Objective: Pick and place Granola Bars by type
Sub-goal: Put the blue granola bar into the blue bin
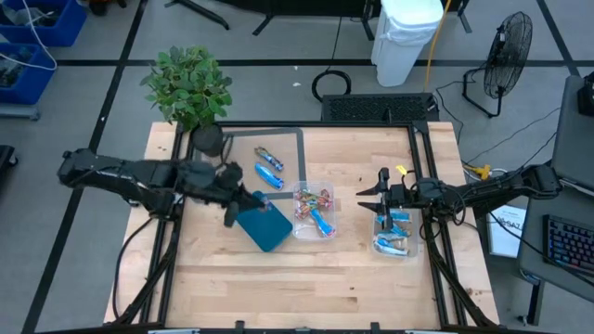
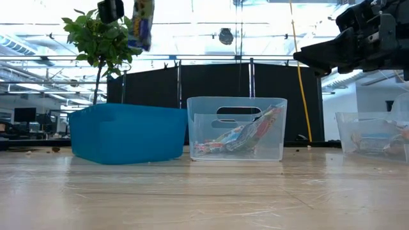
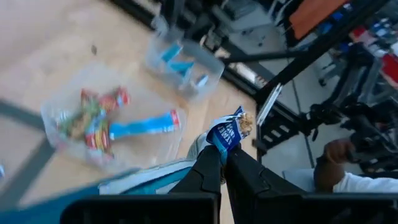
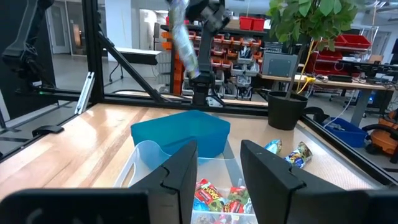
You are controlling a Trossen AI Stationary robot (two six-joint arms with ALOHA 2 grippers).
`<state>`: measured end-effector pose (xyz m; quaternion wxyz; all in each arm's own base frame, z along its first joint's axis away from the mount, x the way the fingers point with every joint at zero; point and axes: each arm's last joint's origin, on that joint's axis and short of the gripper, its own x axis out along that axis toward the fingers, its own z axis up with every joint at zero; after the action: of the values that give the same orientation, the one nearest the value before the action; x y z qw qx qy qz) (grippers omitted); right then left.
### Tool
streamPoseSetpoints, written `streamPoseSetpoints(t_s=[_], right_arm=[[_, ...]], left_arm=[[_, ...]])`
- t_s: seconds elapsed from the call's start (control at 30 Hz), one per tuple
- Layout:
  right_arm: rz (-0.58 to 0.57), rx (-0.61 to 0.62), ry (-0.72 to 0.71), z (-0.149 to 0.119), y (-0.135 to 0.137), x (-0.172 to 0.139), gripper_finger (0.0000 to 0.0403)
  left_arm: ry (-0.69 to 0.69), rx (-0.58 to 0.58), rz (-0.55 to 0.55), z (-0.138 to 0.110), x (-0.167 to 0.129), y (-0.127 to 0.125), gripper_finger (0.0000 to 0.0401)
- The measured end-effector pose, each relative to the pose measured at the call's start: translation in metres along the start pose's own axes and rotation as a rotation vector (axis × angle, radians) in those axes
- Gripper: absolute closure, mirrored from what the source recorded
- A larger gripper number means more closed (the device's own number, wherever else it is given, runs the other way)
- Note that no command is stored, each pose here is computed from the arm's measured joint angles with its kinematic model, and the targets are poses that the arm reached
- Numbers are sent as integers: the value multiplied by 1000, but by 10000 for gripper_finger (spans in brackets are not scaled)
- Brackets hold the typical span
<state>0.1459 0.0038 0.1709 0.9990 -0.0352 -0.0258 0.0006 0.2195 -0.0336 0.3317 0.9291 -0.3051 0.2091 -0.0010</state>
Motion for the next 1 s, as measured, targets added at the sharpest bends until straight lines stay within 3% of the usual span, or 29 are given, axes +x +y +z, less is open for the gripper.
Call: streamPoseSetpoints(t_s=[0.17,0.47,0.6,0.87,1.0], right_arm=[[0,8,-10,1,0,0,289],[4,21,-26,3,0,0,289],[4,35,-26,2,0,0,289],[5,35,-22,2,0,0,289],[5,35,-19,2,0,0,289]], left_arm=[[60,-62,44,-24,11,-17,391],[92,-75,128,-55,28,-33,390],[131,-71,210,-65,34,-29,391],[261,-32,518,-88,43,-5,391],[303,10,573,-91,51,3,392]])
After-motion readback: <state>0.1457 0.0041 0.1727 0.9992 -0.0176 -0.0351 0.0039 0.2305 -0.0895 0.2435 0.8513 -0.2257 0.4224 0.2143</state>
